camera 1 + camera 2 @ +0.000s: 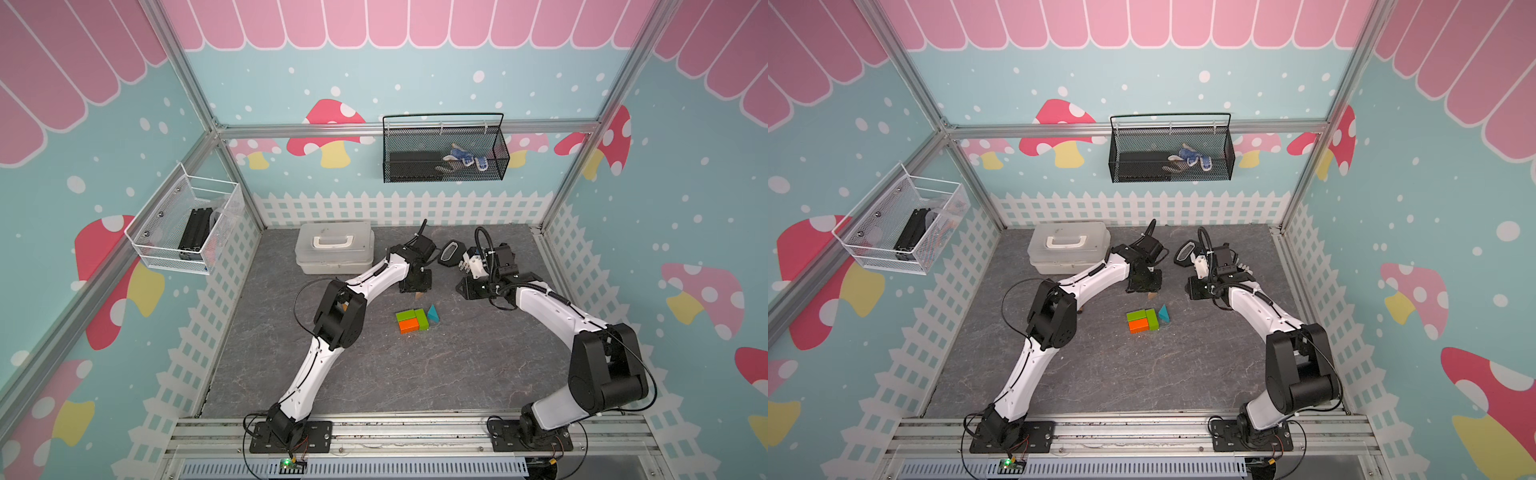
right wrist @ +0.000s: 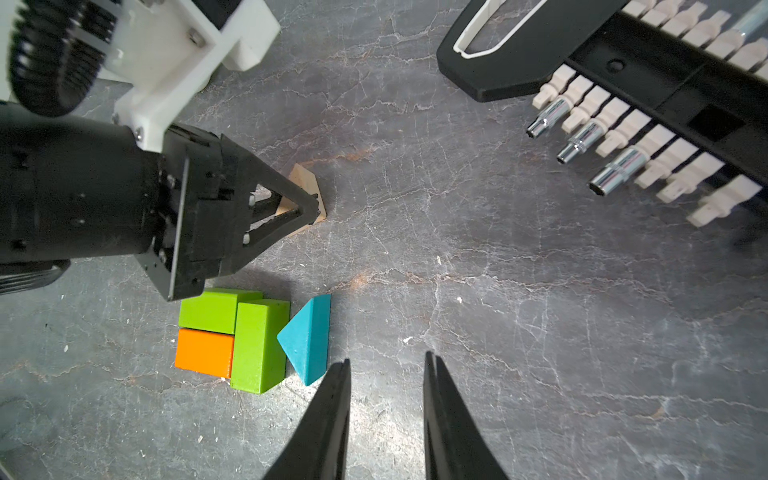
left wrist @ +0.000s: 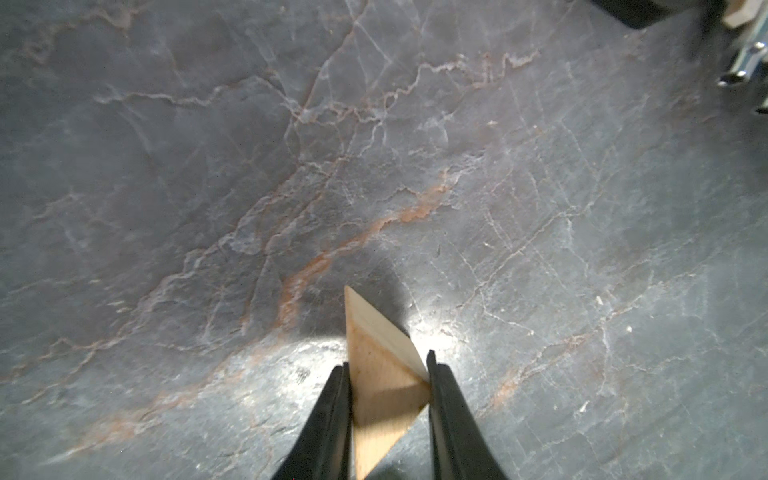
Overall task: Assemble a piece of candy with building blocks
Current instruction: Pick up the building block from the center of the board, then assemble the building block at the center of the board.
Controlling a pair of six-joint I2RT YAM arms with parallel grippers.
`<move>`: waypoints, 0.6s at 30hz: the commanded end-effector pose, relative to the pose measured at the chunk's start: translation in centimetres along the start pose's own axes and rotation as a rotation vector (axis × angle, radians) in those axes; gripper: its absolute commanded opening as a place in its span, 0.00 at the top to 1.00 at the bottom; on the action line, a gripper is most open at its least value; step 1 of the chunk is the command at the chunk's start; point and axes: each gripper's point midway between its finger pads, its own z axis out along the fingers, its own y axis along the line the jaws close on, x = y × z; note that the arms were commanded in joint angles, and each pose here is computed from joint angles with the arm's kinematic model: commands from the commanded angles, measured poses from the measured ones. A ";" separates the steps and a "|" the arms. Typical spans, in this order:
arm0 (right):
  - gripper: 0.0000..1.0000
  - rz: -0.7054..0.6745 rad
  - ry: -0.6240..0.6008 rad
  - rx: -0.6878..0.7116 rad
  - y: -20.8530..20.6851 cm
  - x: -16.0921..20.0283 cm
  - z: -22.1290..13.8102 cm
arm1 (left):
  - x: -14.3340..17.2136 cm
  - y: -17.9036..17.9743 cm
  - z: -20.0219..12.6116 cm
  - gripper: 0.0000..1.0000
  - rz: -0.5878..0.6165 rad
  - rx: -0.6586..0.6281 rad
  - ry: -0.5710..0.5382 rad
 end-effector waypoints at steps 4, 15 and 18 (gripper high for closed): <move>0.71 0.022 0.017 -0.022 -0.1 0.3 0.9 | -1.9 1.9 -7.4 0.88 -0.005 -0.009 -0.097; 0.71 0.023 0.041 -0.022 -0.4 1.1 1.7 | 7.4 10.5 -16.6 0.88 -0.144 -0.063 -0.151; 0.70 0.026 0.045 -0.029 -0.4 1.1 2.0 | 10.7 11.3 -16.2 0.88 -0.190 -0.050 -0.092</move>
